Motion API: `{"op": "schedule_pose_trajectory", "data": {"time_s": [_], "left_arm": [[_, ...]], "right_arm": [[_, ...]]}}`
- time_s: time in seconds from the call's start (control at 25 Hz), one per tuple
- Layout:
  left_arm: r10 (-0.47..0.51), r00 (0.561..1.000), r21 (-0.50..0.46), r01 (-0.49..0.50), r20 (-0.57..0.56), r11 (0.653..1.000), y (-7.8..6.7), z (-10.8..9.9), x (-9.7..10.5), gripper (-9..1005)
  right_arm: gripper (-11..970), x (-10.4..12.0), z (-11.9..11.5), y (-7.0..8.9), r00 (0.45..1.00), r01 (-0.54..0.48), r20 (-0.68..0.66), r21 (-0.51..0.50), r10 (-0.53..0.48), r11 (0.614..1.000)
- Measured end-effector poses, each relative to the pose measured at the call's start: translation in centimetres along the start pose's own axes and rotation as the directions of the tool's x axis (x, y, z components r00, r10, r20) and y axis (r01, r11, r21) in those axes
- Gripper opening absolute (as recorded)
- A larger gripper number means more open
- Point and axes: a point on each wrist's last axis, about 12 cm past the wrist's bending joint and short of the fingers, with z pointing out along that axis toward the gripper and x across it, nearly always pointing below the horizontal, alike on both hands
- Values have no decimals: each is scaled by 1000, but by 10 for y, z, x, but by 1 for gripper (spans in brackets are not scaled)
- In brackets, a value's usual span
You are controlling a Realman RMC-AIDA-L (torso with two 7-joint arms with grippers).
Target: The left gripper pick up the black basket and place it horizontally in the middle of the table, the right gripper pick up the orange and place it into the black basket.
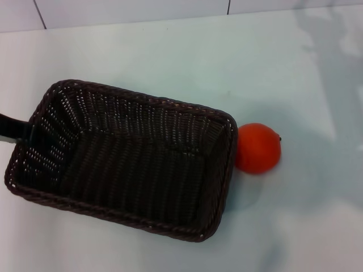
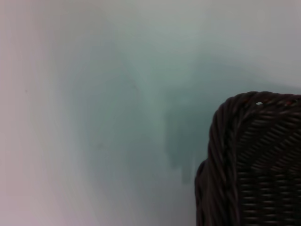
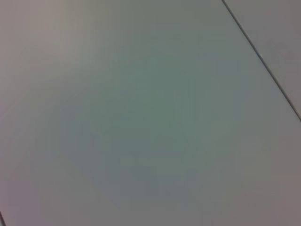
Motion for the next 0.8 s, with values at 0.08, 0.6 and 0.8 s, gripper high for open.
{"op": "schedule_pose_trajectory", "data": {"time_s": [0.08, 0.6, 0.8], "left_arm": [[7, 1000, 4, -7, 9, 1000, -1, -1, 1, 474], [-10, 992, 151, -10, 126, 988, -6, -21, 11, 173], [-152, 957, 306, 72, 246, 949, 10, -42, 23, 173]], "right_arm": [[776, 0, -1, 1, 1000, 0, 4, -5, 0, 1000], [776, 4, -6, 14, 1000, -2, -13, -59, 1, 998], [775, 4, -7, 17, 1000, -2, -7, -73, 1, 997]]}}
